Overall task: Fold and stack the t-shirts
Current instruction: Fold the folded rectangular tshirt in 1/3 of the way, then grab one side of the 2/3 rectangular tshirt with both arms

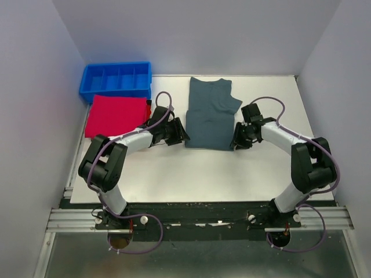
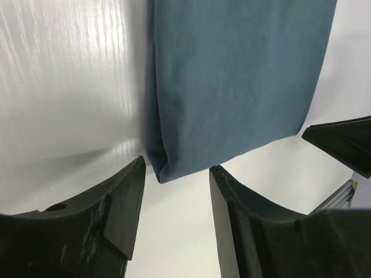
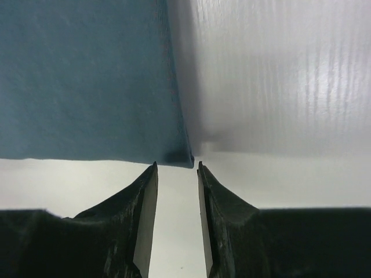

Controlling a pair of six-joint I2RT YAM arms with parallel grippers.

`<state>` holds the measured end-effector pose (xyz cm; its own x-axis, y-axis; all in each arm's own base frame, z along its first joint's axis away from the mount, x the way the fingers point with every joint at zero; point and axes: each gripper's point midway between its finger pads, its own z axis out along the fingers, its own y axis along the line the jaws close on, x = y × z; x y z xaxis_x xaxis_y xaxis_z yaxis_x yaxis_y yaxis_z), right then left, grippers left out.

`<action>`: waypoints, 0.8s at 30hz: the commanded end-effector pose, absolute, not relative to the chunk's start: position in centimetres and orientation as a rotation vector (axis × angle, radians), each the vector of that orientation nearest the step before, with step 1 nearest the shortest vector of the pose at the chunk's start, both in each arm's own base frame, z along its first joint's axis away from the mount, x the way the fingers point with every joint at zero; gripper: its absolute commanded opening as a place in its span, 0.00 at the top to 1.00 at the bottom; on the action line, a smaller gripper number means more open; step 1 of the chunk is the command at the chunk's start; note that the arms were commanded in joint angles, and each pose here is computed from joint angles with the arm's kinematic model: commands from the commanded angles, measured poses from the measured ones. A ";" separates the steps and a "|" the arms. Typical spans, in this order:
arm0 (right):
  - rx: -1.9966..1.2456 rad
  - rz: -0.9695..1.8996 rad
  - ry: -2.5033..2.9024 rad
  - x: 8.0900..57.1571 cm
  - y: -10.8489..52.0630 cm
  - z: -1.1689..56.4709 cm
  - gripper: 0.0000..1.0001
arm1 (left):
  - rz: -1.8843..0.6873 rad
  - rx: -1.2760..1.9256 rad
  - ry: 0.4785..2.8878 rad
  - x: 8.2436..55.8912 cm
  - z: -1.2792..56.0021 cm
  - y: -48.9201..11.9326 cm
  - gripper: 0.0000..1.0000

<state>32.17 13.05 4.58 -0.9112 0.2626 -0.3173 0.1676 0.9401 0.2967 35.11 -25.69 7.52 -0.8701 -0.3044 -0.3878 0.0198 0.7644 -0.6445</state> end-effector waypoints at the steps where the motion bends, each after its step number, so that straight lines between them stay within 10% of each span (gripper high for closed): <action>1: 0.294 0.428 2.732 32.1 14.1 3.4 0.59 | -0.960 -0.172 2.453 34.5 7.3 -26.5 0.43; 24: 0.299 0.373 2.777 31.9 13.8 1.1 0.99 | -0.962 -0.145 2.555 33.0 3.4 -27.1 0.55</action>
<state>32.16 13.82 1.68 -0.9214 0.2576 -0.2910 0.1657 0.9378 0.3052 33.61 -26.13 3.99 -0.8973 -0.2688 -0.3501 0.0138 0.7757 -0.6309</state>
